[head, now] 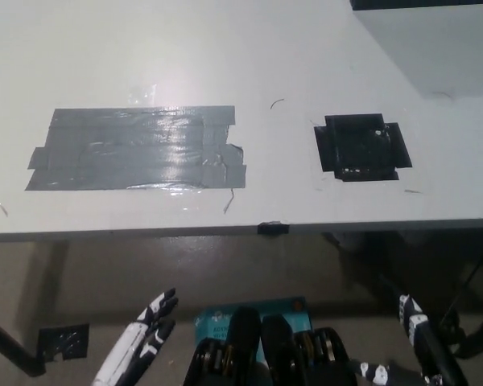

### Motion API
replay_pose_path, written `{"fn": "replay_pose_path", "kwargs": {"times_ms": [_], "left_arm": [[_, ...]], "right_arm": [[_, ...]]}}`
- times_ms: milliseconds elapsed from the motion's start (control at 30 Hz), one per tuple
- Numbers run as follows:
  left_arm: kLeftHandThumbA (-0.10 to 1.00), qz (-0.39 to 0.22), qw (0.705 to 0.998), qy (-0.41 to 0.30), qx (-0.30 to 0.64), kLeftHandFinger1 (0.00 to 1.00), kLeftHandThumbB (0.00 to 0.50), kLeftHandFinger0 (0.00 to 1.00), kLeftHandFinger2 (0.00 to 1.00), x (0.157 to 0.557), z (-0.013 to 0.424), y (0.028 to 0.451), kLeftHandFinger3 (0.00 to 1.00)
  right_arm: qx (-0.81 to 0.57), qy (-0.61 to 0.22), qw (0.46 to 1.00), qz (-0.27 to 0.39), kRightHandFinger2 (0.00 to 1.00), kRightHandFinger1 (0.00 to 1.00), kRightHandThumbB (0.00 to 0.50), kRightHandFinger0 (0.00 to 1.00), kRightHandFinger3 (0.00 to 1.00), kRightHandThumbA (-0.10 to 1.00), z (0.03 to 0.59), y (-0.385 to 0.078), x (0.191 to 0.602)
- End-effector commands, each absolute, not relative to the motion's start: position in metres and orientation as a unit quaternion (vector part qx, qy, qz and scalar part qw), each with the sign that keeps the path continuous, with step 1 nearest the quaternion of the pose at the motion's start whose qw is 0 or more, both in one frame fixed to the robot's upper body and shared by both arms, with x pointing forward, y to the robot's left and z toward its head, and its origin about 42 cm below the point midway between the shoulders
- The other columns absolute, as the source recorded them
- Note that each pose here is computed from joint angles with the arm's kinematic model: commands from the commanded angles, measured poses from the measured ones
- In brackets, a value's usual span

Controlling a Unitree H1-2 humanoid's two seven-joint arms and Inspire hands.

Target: A tripod is kept on the middle of the desk infront of the robot and the robot grabs one of its legs to pick it up and hands it to a person

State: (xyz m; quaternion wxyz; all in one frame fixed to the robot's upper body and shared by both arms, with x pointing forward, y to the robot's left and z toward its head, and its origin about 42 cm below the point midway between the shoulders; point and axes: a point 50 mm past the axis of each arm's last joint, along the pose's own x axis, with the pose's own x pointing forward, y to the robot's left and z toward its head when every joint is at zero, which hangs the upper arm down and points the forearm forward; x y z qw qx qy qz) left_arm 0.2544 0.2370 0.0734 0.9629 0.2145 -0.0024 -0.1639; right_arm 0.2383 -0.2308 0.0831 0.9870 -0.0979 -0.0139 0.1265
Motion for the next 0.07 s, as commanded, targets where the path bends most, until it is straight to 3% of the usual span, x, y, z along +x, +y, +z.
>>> {"fn": "replay_pose_path", "kwargs": {"times_ms": [0,33], "left_arm": [[1.0,-0.164,0.963,-0.031,0.214,1.0,0.222,0.97,1.0,0.2431,0.0785,0.2343,1.0],[1.0,-0.164,0.963,-0.031,0.214,1.0,0.222,0.97,1.0,0.2431,0.0785,0.2343,1.0]], "right_arm": [[-0.105,-0.034,0.983,0.146,1.0,1.0,0.247,1.0,1.0,0.99,0.0848,-0.2321,0.2276],[-0.105,-0.034,0.983,0.146,1.0,1.0,0.247,1.0,1.0,0.99,0.0848,-0.2321,0.2276]]}}
